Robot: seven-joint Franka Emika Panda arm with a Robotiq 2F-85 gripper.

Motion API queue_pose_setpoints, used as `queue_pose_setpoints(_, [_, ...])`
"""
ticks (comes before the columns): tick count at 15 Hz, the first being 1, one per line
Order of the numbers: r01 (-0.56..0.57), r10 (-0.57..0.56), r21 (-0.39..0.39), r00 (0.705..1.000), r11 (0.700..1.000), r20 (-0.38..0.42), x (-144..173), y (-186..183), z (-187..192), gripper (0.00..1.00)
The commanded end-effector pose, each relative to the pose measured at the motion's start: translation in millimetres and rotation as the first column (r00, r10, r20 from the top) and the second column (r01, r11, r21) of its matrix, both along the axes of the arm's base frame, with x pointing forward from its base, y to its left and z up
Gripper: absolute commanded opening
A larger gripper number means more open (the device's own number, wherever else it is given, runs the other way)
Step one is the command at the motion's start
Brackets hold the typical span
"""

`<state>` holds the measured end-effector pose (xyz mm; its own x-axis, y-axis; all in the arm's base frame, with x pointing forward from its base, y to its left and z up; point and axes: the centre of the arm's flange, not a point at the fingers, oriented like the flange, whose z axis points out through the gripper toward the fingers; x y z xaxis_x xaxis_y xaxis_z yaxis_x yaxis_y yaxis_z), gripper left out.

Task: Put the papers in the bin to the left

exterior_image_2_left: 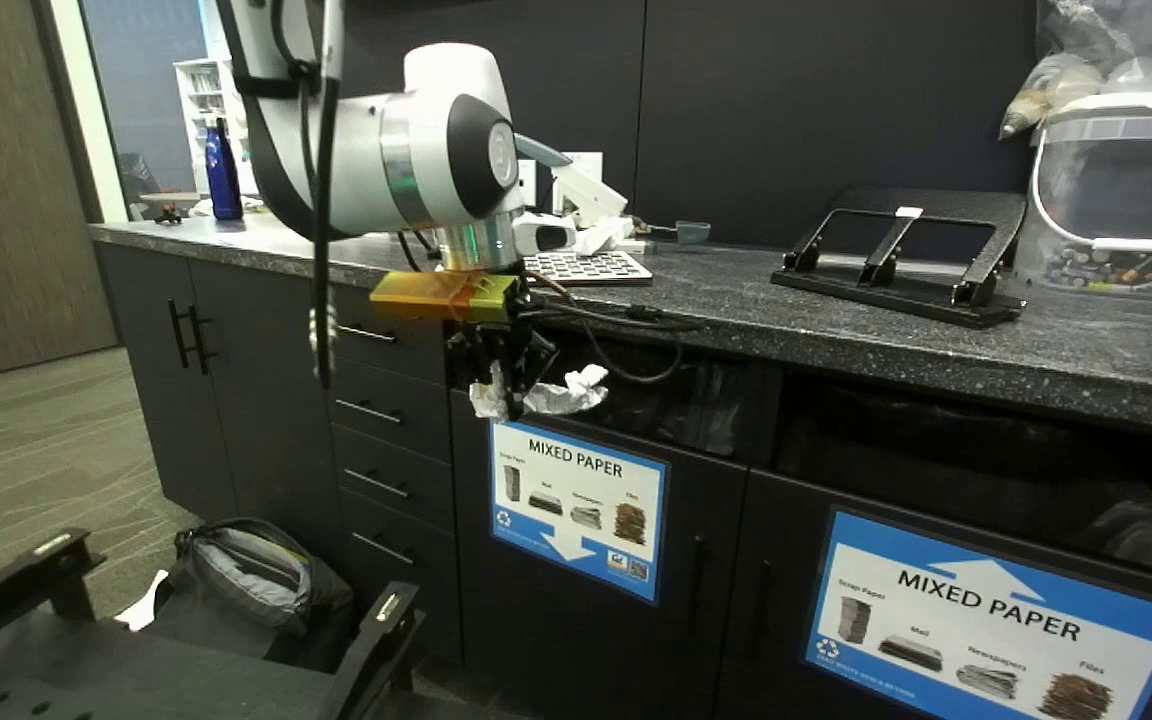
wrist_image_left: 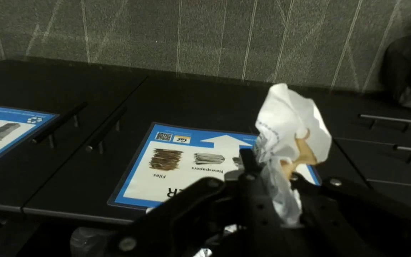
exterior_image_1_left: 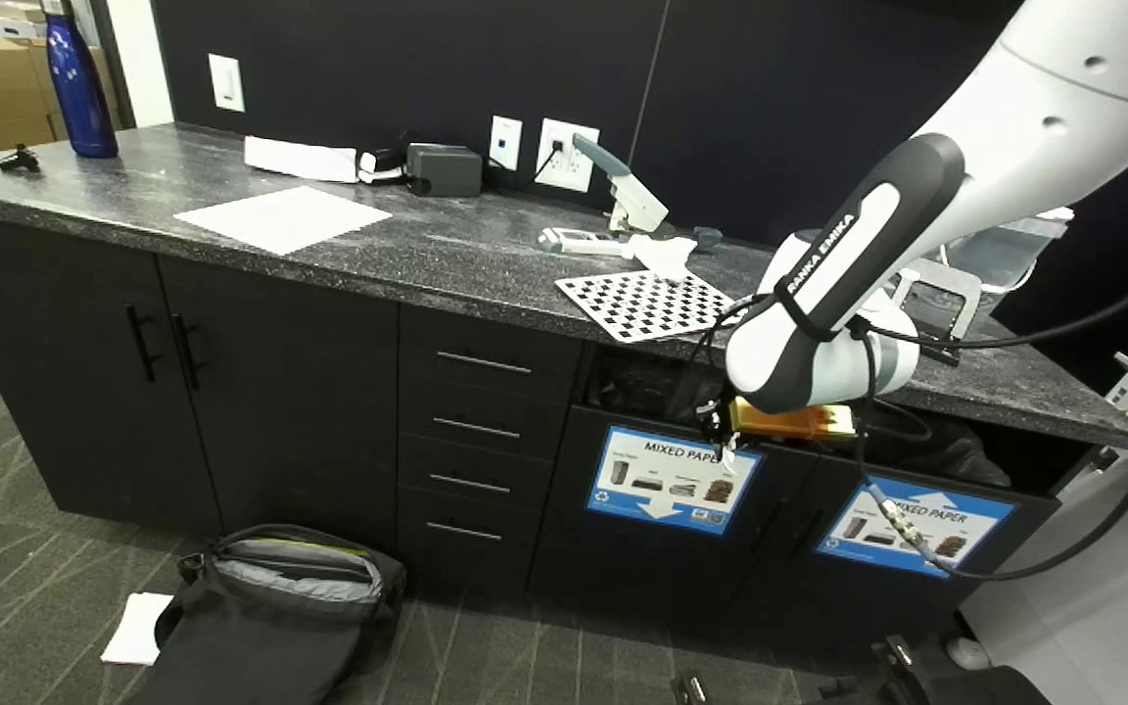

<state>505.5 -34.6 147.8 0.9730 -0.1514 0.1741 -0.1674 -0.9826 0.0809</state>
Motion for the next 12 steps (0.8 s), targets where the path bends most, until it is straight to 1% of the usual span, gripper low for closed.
queue_pose_setpoints(1, [0.036, -0.034, -0.019, 0.997, 0.999, 0.074, 48.5, -8.7, -29.4, 0.05])
queue_pose_setpoints(2, [0.063, -0.057, -0.040, 0.988, 0.997, 0.142, 59.6, -11.8, -31.5, 0.07])
queue_pose_setpoints(6, [0.086, -0.055, -0.089, 0.949, 0.992, 0.310, 87.8, -19.0, -32.2, 0.06])
queue_pose_setpoints(9, [0.114, -0.069, -0.116, 0.937, 0.987, 0.343, 100.2, -19.9, -44.5, 0.05])
queue_pose_setpoints(10, [0.116, -0.066, -0.130, 0.939, 0.985, 0.337, 100.4, -19.4, -50.0, 0.18])
queue_pose_setpoints(11, [0.133, -0.083, -0.126, 0.936, 0.983, 0.343, 101.1, -17.9, -55.5, 0.31])
queue_pose_setpoints(12, [0.141, -0.089, -0.131, 0.935, 0.981, 0.344, 101.7, -17.1, -57.2, 0.37])
